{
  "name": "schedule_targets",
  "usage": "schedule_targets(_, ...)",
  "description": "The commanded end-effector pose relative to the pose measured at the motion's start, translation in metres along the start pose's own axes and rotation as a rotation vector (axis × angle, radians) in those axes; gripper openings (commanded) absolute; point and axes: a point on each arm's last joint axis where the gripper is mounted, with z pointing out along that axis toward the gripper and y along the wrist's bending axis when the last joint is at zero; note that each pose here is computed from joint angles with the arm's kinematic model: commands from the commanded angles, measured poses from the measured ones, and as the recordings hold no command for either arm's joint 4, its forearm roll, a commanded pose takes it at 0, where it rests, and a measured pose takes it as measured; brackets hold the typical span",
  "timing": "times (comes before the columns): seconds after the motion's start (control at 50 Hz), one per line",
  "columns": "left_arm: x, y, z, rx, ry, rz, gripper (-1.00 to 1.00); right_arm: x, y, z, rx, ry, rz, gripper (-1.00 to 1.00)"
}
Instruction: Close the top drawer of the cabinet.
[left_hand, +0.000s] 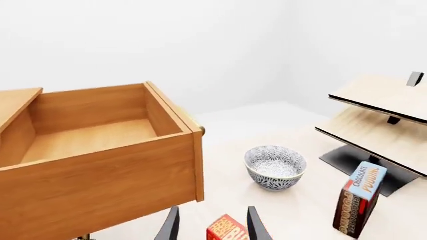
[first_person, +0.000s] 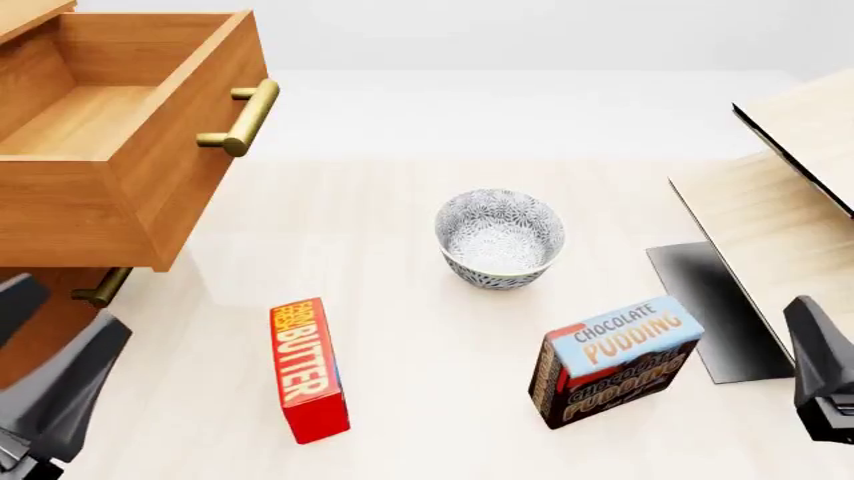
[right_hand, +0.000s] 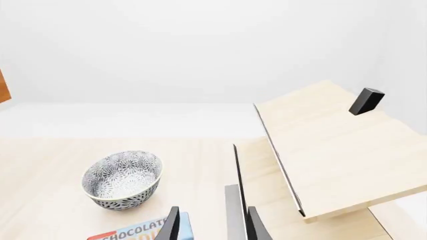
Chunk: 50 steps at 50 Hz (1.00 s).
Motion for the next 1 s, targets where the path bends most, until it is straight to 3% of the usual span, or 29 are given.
schedule_targets(0.02,-0.005,-0.005,0.0,0.105,-0.013,-0.017,1.0,0.0,0.0,0.0,0.0,0.0,0.0,1.0)
schedule_targets(0.5,-0.018,-0.02,0.016,0.296,-0.039,-0.044,1.0,0.0,0.0,0.0,0.0,0.0,0.0,1.0)
schedule_targets(1.0,-0.028,-0.038,0.04,0.401,-0.069,-0.037,1.0,0.0,0.0,0.0,0.0,0.0,0.0,1.0)
